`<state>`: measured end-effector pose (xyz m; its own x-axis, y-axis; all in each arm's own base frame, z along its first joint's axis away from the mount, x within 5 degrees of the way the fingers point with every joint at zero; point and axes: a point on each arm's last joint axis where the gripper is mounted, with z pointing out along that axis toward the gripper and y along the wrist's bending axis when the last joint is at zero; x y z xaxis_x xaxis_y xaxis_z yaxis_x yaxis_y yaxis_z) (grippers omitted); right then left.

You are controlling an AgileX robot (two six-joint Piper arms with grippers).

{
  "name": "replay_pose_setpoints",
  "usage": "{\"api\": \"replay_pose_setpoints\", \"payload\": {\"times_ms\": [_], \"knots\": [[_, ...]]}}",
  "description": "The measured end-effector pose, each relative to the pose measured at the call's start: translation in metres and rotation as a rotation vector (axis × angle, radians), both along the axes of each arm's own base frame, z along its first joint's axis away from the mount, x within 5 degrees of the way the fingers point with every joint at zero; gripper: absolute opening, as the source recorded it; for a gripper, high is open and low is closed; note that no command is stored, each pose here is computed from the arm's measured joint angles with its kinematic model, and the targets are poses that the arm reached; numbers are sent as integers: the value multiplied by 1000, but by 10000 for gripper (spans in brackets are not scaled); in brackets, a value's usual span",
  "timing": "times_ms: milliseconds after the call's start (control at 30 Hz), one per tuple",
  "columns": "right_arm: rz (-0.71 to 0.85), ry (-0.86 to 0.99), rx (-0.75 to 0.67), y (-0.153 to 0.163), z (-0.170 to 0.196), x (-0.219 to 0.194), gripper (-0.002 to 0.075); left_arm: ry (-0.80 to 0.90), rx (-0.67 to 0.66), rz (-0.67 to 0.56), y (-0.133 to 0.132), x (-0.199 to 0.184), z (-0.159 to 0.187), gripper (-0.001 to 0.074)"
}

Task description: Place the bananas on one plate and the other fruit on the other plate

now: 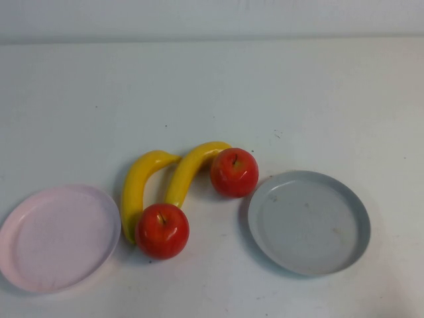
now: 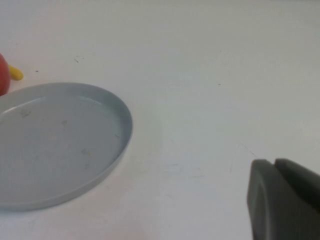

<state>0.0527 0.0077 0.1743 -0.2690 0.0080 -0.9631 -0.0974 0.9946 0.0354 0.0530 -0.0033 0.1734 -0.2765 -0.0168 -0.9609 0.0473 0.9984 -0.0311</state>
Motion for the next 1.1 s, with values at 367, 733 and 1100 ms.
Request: {"api": "replay_pose_setpoints", "payload": {"times_ms": [367, 733, 1100], "knots": [[0, 0, 0, 0, 0, 0, -17, -98, -184, 27, -1, 2, 10, -5], [0, 0, 0, 0, 0, 0, -17, -120, -577, 72, -4, 3, 15, -5], [0, 0, 0, 0, 0, 0, -17, -201, -520, 2, -7, -9, 78, -5]]}}
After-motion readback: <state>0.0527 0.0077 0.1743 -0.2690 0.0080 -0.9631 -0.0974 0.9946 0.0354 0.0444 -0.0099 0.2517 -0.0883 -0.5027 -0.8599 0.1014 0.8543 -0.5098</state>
